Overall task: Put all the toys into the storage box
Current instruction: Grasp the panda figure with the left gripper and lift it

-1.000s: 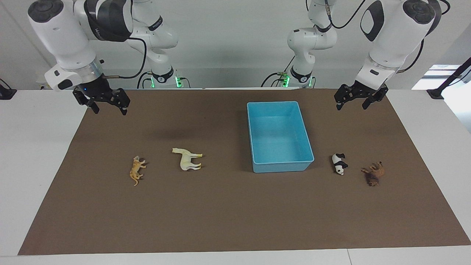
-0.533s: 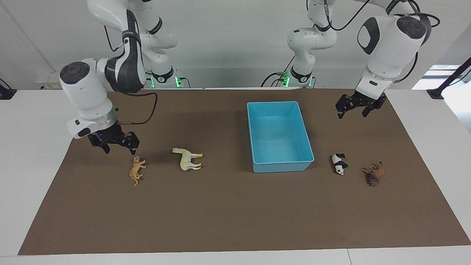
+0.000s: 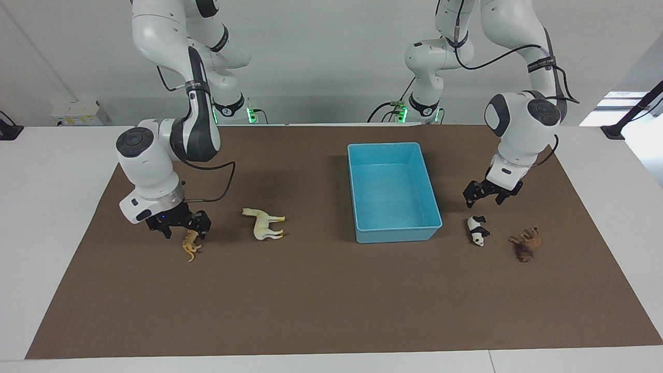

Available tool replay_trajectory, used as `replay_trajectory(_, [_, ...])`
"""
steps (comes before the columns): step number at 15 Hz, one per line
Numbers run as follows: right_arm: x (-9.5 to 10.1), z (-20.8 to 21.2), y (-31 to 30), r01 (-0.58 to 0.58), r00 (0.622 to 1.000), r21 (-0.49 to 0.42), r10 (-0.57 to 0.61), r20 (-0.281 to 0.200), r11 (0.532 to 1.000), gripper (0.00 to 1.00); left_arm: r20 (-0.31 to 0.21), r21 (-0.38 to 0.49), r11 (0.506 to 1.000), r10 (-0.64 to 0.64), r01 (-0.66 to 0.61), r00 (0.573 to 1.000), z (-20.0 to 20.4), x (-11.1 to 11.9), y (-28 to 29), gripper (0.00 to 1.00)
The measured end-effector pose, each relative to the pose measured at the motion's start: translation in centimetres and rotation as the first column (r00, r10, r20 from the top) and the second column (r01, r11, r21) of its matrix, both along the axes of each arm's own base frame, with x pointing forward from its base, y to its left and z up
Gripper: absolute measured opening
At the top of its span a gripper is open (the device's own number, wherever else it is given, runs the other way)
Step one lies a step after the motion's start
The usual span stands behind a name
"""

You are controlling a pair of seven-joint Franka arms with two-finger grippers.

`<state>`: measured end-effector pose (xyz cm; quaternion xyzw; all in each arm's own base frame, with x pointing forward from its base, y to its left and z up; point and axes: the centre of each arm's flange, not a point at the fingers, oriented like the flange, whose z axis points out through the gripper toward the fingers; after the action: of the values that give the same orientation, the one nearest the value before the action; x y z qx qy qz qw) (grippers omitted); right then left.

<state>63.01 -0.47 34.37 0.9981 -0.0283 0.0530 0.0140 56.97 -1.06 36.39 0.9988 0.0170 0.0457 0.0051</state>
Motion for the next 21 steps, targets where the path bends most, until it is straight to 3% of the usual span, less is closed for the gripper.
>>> replay_trajectory(4, [-1.2,-2.7,-0.4,-0.013,1.0,-0.001,0.013,-0.027,1.0,1.0,0.006,-0.004,1.0,0.012,-0.012,1.0,-3.3,0.9,0.8,1.0])
replay_trajectory(7, [-1.2,-3.1,-0.4,-0.024,1.0,-0.002,0.024,-0.004,1.0,1.0,0.007,-0.005,1.0,0.004,-0.004,1.0,-5.2,1.2,0.5,1.0])
replay_trajectory(12, [-1.1,-4.5,-0.3,-0.026,1.0,-0.003,0.026,0.01,1.0,1.0,0.029,-0.008,1.0,0.002,-0.002,1.0,-6.1,1.7,0.4,1.0])
replay_trajectory(18, [-1.3,-5.5,-0.7,-0.02,1.0,-0.004,0.02,-0.007,1.0,1.0,0.033,-0.01,1.0,0.001,-0.001,0.999,-7.2,1.9,0.4,1.0])
replay_trajectory(20, [-1.3,-5.5,-0.7,-0.02,1.0,-0.004,0.02,-0.008,1.0,0.96,0.035,-0.01,1.0,0.001,-0.001,0.999,-7.2,2.0,0.4,0.97])
replay_trajectory(21, [-1.3,-5.6,-0.7,-0.02,1.0,-0.004,0.02,-0.009,1.0,0.89,0.035,-0.01,1.0,0.001,-0.001,0.999,-7.2,2.0,0.4,0.88])
